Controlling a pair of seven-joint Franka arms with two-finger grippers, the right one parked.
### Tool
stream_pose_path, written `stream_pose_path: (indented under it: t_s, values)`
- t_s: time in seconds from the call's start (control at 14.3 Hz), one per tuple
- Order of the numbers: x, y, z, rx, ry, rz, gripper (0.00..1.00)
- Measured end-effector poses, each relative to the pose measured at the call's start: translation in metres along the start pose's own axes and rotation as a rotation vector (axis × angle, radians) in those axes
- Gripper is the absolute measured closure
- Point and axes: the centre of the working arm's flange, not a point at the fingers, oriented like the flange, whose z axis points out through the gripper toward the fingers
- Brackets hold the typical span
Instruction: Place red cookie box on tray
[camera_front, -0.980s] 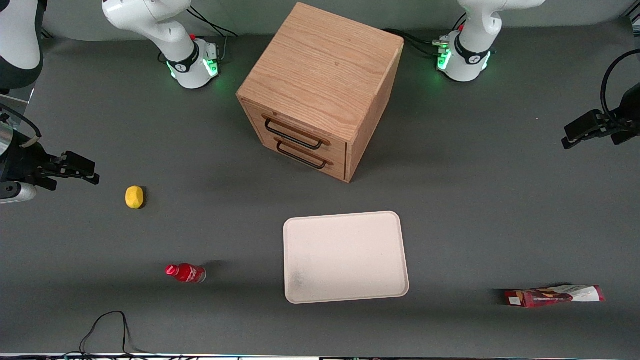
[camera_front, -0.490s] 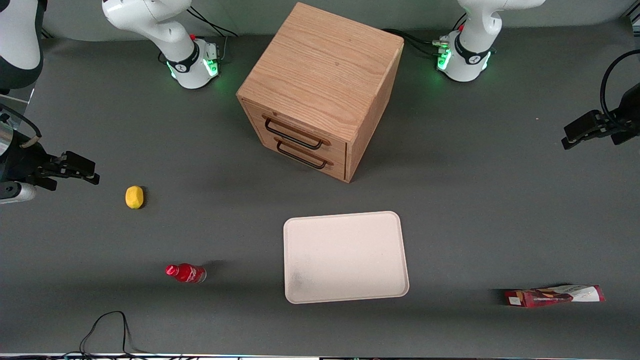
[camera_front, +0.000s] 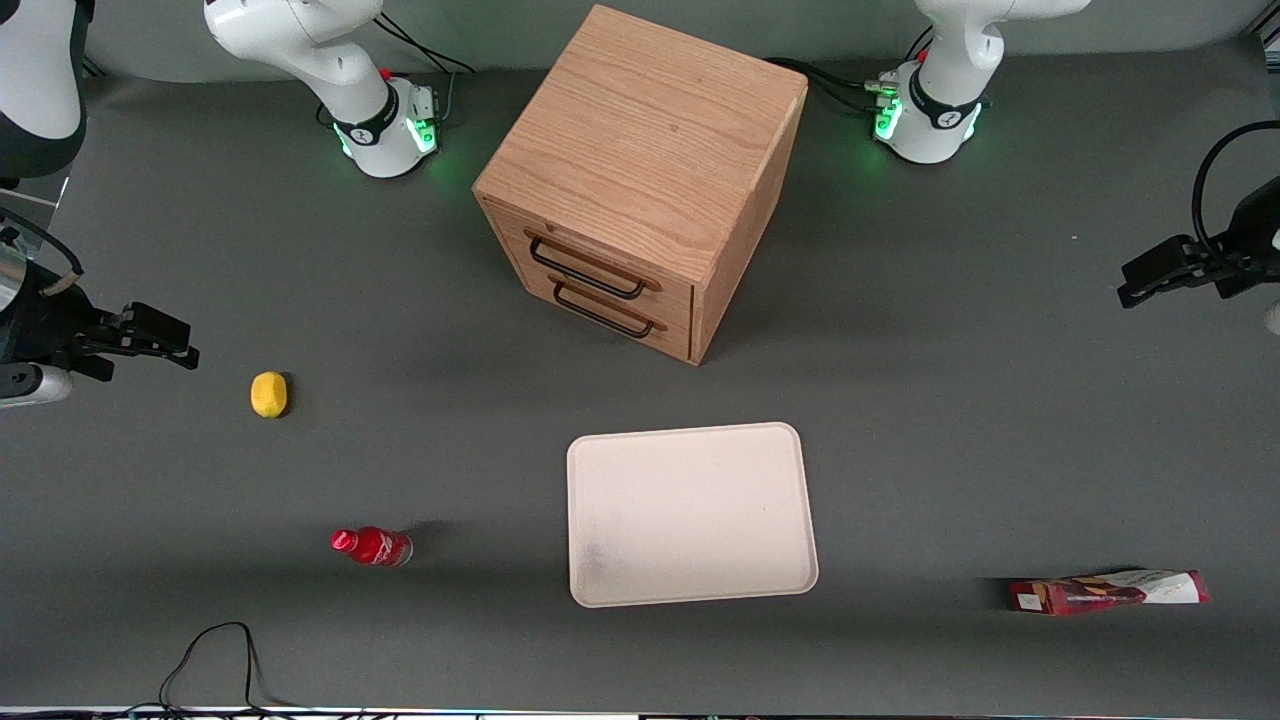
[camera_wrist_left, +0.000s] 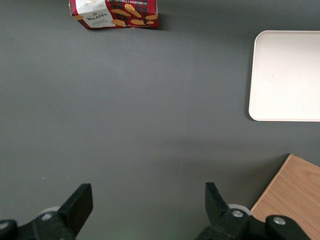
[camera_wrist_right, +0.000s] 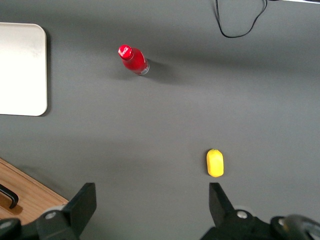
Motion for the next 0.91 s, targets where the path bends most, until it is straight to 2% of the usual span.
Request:
stream_pose_path:
  t_s: [0.21,0.63,0.91]
  values:
    - [0.019,-0.006,0.004,-0.002,0.023,-0.015,0.00]
    - [0.093,-0.043,0.022,0.002,0.080,-0.024,0.00]
    - [0.136,-0.067,0.056,0.007,0.089,0.009,0.00]
